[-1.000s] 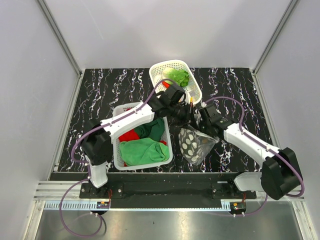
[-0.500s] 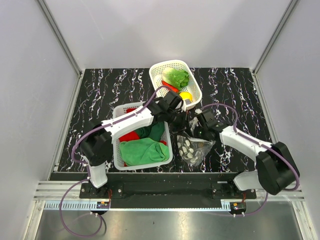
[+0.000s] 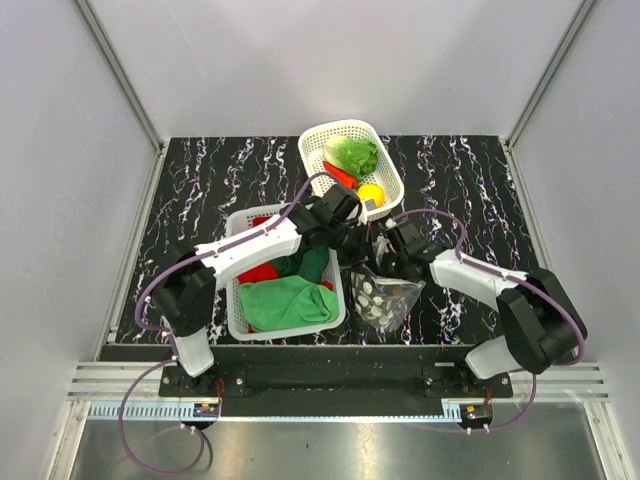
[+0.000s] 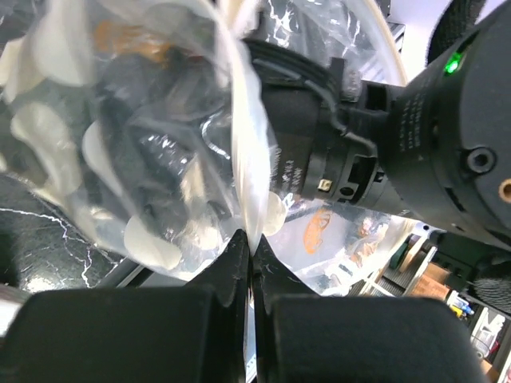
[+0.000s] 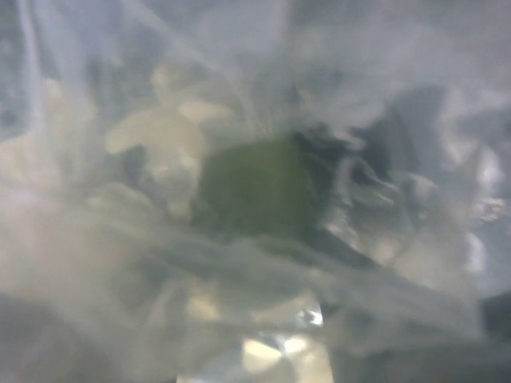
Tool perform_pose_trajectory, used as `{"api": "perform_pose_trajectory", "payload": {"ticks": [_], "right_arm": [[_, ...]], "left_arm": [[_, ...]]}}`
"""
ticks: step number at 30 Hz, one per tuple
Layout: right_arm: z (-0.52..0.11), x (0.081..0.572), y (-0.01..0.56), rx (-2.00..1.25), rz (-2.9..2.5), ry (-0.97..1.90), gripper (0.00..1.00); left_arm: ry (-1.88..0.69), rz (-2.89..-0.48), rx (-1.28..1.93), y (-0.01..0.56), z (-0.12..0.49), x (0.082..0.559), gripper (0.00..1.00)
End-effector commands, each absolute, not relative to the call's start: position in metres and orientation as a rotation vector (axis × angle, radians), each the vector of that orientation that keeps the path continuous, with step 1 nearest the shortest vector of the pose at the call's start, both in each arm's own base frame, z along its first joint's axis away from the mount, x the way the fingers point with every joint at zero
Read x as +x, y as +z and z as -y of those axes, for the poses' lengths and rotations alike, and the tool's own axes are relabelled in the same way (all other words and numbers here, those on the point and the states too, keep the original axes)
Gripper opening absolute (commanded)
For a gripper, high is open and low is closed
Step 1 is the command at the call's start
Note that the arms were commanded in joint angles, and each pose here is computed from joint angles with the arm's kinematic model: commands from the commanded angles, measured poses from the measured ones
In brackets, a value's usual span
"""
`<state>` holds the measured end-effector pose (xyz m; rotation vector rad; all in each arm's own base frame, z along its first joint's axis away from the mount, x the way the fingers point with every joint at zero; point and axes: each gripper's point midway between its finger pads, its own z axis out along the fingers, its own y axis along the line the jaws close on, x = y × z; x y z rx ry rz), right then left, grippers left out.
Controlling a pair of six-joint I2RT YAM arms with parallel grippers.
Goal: Open the zip-top bag and remove the fake food
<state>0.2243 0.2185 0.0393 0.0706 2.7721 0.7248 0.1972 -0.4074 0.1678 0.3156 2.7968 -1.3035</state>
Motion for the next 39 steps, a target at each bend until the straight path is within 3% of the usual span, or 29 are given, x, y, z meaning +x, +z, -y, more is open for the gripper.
{"api": "perform_pose_trajectory", "payload": {"ticks": [1,4,10,24,31,39], "right_arm": [[-0.193,0.229,0.059,0.075,-2.738,0.525,0.21],[-0.193,0.229,0.093,0.073,-2.682,0.56,0.07],[-0.184,0.234,0.135,0.139,-2.609,0.527,0.05],[-0.199,0.248,0.16,0.524,-2.639,0.578,0.0],[-0.185,0.231,0.149,0.227,-2.626,0.555,0.0],[-0.191,0.199,0.14,-0.014,-2.6,0.72,0.0]], "left_arm": [[-1.317,-2.689,0.341,0.192,0.401,0.202,0.0],[-1.279,-2.683,0.326,0.188,0.395,0.207,0.0],[-1.25,-2.701,0.328,0.183,0.394,0.205,0.0],[-1.23,-2.673,0.399,0.196,0.415,0.201,0.0],[-1.093,-2.584,0.27,0.214,0.383,0.24,0.0],[-1.132,-2.526,0.257,0.237,0.387,0.251,0.0]]}}
